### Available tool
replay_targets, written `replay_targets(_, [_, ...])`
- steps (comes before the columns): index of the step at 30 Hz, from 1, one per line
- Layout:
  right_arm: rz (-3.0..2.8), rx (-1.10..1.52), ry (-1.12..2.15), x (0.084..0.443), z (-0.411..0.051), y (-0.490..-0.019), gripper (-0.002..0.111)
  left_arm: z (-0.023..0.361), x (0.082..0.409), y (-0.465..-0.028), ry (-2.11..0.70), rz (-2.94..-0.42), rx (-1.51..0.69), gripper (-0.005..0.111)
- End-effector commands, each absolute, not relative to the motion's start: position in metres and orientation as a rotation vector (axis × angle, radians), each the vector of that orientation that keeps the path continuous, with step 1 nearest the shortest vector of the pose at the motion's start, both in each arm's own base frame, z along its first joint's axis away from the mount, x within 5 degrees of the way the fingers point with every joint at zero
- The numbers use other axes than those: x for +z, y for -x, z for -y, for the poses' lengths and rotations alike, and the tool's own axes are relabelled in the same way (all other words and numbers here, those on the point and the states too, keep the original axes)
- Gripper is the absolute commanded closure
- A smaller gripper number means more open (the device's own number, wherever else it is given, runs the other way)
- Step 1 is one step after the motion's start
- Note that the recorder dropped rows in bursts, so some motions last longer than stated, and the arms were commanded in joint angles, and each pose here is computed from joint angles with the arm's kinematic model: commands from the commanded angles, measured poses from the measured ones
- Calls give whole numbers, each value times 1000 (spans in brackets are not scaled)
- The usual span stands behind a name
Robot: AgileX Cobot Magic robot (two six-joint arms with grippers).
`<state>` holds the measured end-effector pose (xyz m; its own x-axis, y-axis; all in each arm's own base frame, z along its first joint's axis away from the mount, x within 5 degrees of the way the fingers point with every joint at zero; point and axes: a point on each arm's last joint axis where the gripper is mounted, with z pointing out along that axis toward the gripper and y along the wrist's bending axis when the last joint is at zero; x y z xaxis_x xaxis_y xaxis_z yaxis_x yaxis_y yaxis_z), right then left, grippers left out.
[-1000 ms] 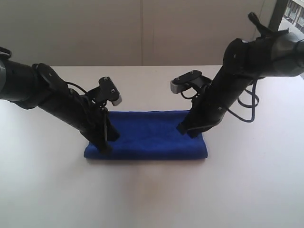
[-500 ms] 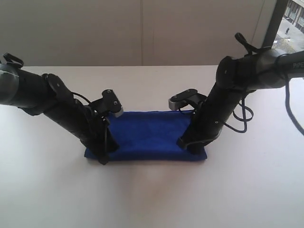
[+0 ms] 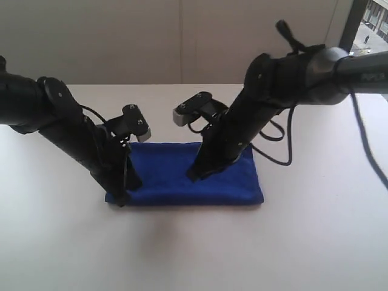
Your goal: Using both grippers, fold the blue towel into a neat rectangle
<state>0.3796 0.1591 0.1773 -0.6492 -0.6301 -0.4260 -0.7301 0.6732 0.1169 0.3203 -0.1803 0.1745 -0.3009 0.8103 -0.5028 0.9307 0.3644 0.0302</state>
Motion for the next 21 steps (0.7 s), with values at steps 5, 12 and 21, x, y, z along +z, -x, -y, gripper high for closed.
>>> replay_targets(5, [-2573, 401, 1169, 125, -190, -376, 108, 163, 145, -314, -1565, -2403, -244, 107])
replay_targets(12, [-2453, 250, 1228, 178, -184, -382, 108, 162, 172, -314, -1520, -2318, -205, 107])
replay_targets(21, [-2718, -121, 1035, 185, -123, -377, 108, 162, 194, -316, -1423, -2242, -165, 107])
